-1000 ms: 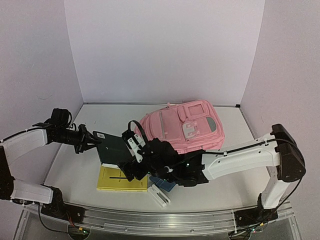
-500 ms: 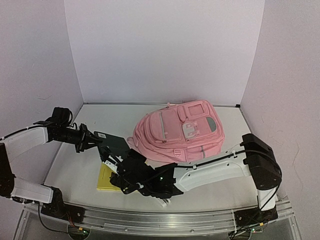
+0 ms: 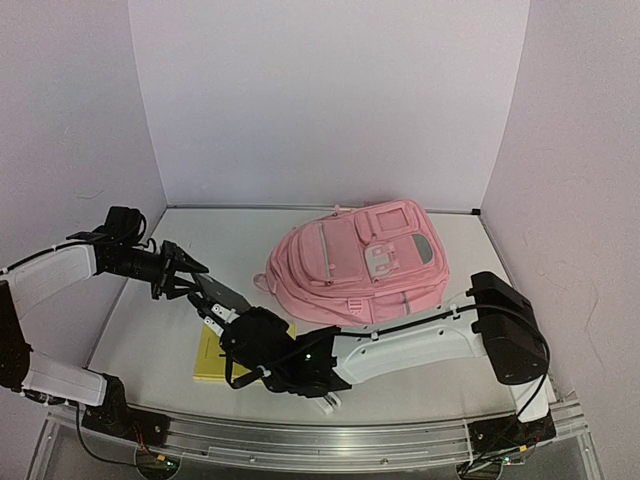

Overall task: Pack the student bag
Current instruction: Pick up the book from the center of the board.

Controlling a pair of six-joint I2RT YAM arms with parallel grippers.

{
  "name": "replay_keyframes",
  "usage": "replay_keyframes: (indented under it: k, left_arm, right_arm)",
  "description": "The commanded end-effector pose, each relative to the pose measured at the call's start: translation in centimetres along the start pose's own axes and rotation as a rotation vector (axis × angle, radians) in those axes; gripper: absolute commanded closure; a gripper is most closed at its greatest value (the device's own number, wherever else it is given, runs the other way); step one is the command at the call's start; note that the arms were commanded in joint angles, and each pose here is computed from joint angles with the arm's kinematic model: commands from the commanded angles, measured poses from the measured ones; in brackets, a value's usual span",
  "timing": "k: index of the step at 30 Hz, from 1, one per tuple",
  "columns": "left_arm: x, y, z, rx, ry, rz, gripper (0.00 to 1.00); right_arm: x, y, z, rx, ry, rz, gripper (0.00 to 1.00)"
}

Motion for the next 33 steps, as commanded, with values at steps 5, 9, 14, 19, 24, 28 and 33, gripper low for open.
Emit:
replay_keyframes:
  k: [5,9,14,19,24,28,33]
  left_arm:
    - [0.3,-7.9,-3.1,0.15,-0.1,0.456,0.18]
    - [1.0,-9.7,-4.1,0.222,-0.137,0.641,0.14]
    - [2.5,-10.6,-3.9,0.326,-0.061,0.797,0.14]
    - [4.6,-11.8,-2.1,0.369,0.072,0.901,0.13]
    - [5.7,-13.2,-1.5,0.394,0.104,0.979,0.11]
    - [5.7,-13.9,-1.5,0.418,0.099,0.99,0.1]
    - [5.5,-13.7,-1.3,0.423,0.102,0.979,0.1]
  right_arm:
    - [-2.7,-13.4,-3.7,-0.009,-0.091,0.465,1.0]
    - [-1.4,-18.5,-3.6,-0.17,-0.129,0.663,1.0]
    - [-1.0,-25.3,-5.1,-0.389,-0.259,0.83,1.0]
    - [-0.4,-29.4,-6.6,-0.685,-0.352,0.927,1.0]
    - [-1.0,-29.2,-8.6,-0.924,-0.384,0.928,1.0]
    - [-1.0,-28.3,-9.3,-1.054,-0.378,0.937,1.0]
    - [-1.2,-28.4,-9.7,-1.082,-0.412,0.968,1.0]
Point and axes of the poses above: each gripper's point midway between its finger pads, its own z axis out along the fingers, its own y axis along the line the jaws close on, x = y × z, the point moved 7 cm from there along -z, back along the fingers, and after that the axes turned 7 degrees about -z, right-handed, at the moved point
